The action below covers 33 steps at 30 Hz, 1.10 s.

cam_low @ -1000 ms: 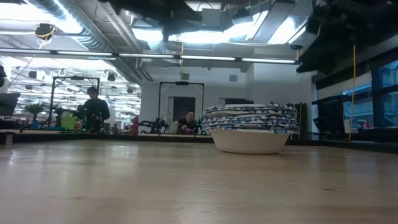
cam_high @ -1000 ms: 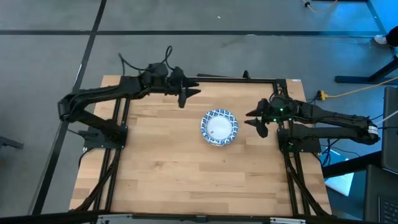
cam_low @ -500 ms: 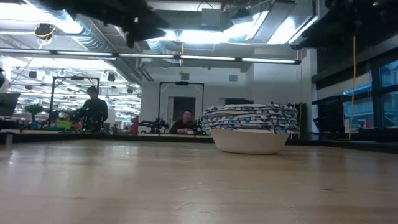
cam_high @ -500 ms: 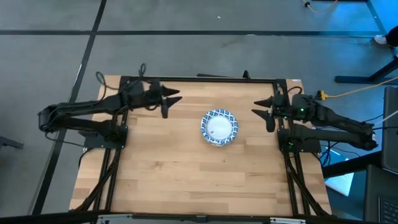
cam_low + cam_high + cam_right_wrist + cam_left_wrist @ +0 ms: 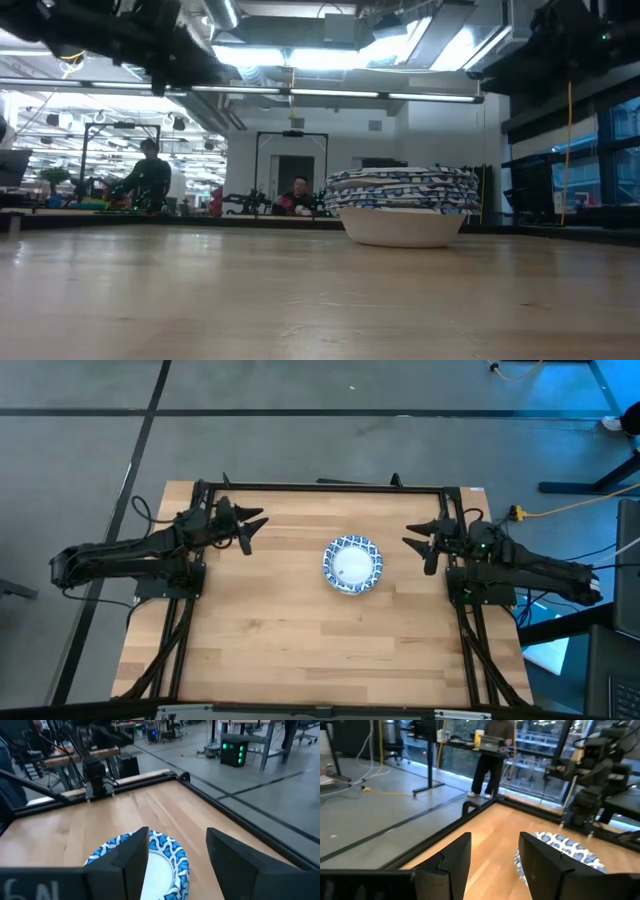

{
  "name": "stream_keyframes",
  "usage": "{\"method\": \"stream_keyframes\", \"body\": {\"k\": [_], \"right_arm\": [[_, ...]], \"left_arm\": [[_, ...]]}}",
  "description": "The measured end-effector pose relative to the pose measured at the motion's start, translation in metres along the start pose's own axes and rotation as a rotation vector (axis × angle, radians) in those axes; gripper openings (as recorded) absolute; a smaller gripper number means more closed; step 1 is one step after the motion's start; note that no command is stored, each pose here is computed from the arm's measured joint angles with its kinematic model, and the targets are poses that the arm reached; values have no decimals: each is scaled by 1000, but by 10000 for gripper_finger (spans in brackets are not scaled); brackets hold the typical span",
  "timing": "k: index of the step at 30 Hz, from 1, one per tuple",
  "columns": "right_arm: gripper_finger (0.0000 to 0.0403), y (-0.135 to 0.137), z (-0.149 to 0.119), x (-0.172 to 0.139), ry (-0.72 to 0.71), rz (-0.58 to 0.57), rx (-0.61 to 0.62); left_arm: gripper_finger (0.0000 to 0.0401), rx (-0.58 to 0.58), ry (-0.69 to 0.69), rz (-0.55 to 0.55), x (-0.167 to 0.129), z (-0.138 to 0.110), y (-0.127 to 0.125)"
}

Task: Nest bowls inside each other
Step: Return to Home Position

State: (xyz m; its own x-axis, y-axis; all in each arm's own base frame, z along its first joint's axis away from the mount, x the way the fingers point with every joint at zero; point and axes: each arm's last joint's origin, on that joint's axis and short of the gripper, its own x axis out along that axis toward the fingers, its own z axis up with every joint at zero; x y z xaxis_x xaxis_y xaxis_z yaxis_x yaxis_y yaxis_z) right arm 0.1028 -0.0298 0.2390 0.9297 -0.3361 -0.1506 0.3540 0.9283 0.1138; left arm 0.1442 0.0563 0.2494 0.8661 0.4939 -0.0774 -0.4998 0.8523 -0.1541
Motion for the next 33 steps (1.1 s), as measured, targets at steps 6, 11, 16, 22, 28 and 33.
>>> {"method": "stream_keyframes", "body": {"k": [6, 11, 16, 22, 28, 33], "right_arm": [[198, -2, -10, 2, -30, -21, 1], [198, -4, -22, 4, -17, -34, 1], [198, -5, -32, 6, 5, -37, 24], [198, -6, -44, 7, 25, -39, 29], [198, -7, -55, 7, 16, -37, 55], [198, -9, -64, 6, -15, -32, 79]], "left_arm": [[160, 3, 24, 52, -6, -21, 6], [160, 8, 38, 85, -7, -31, 8], [160, -15, 79, 99, -7, -46, 11], [160, -32, 116, 110, -9, -61, 13], [160, -40, 132, 124, -11, -71, 12], [160, -41, 120, 137, -14, -75, 13]]}}
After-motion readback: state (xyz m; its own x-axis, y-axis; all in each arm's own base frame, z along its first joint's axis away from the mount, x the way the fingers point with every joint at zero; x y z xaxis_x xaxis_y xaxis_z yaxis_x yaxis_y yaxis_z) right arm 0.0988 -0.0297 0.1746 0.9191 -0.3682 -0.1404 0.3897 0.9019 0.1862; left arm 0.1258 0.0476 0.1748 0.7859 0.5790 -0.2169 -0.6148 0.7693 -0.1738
